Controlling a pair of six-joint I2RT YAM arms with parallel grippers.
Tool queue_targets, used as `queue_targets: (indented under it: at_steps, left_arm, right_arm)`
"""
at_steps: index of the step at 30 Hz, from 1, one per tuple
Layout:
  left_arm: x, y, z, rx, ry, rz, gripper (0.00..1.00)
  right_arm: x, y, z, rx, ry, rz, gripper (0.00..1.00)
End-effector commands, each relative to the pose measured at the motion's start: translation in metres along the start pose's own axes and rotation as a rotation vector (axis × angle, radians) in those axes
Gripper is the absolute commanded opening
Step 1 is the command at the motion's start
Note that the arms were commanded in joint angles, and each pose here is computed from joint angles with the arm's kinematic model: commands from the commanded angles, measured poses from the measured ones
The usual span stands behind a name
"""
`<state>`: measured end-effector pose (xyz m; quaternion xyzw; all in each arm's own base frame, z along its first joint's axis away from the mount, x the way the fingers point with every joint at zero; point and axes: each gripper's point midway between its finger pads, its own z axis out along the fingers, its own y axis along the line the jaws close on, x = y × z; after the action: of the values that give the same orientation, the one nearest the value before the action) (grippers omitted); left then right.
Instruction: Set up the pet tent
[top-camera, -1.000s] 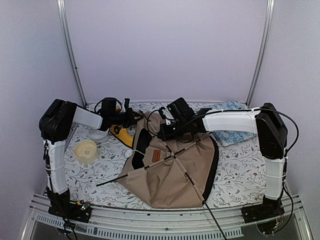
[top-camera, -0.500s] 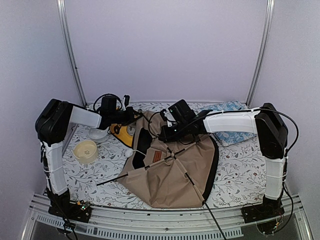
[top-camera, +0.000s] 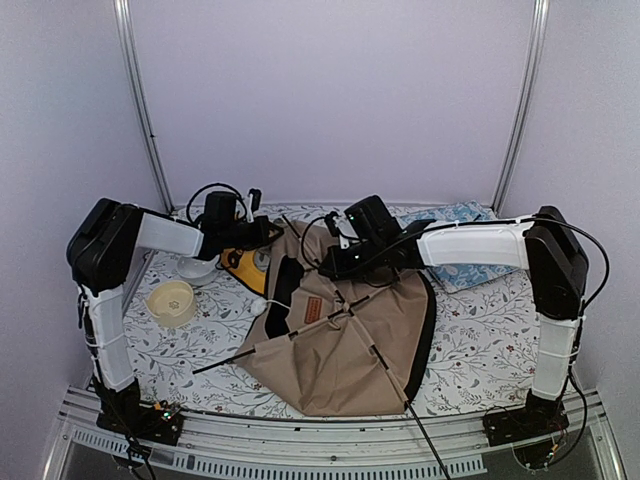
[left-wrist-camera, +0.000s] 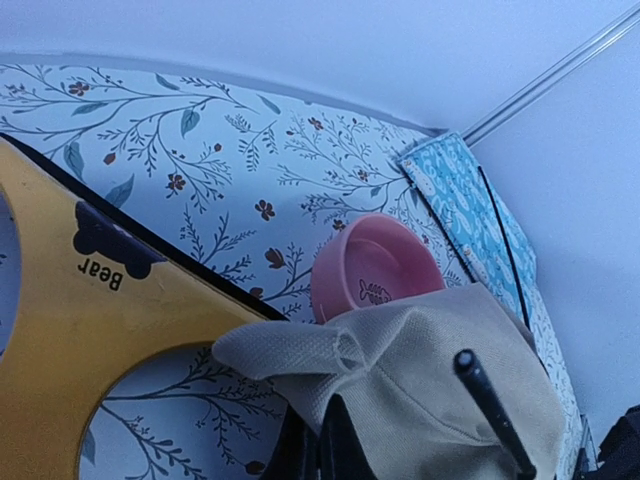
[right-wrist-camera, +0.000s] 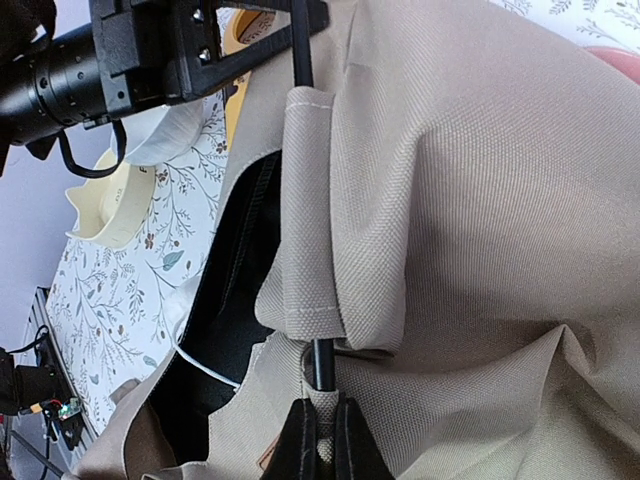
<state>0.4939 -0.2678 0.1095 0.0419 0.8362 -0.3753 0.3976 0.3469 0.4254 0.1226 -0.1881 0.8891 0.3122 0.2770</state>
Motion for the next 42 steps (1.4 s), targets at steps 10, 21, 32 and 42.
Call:
queue_targets:
  at_steps: [10, 21, 32, 42]
  left_arm:
    - [-0.021, -0.029, -0.025, -0.026, -0.092, 0.194, 0.00]
    - [-0.017, -0.040, -0.020, 0.002, -0.062, 0.246, 0.00]
    - [-0.021, -0.035, -0.009, -0.038, -0.016, 0.238, 0.00]
    - [-0.015, -0.027, -0.002, -0.055, 0.012, 0.247, 0.00]
  right_arm:
    - [-0.012, 0.002, -0.004, -0.043, -0.013, 0.028, 0.00]
    - [-0.011, 0.004, -0.003, -0.052, -0.002, 0.018, 0.00]
    - [-0.011, 0.011, -0.006, -0.060, -0.011, -0.013, 0.00]
    - [-0.006, 0.008, -0.003, -0.047, -0.002, 0.000, 0.00]
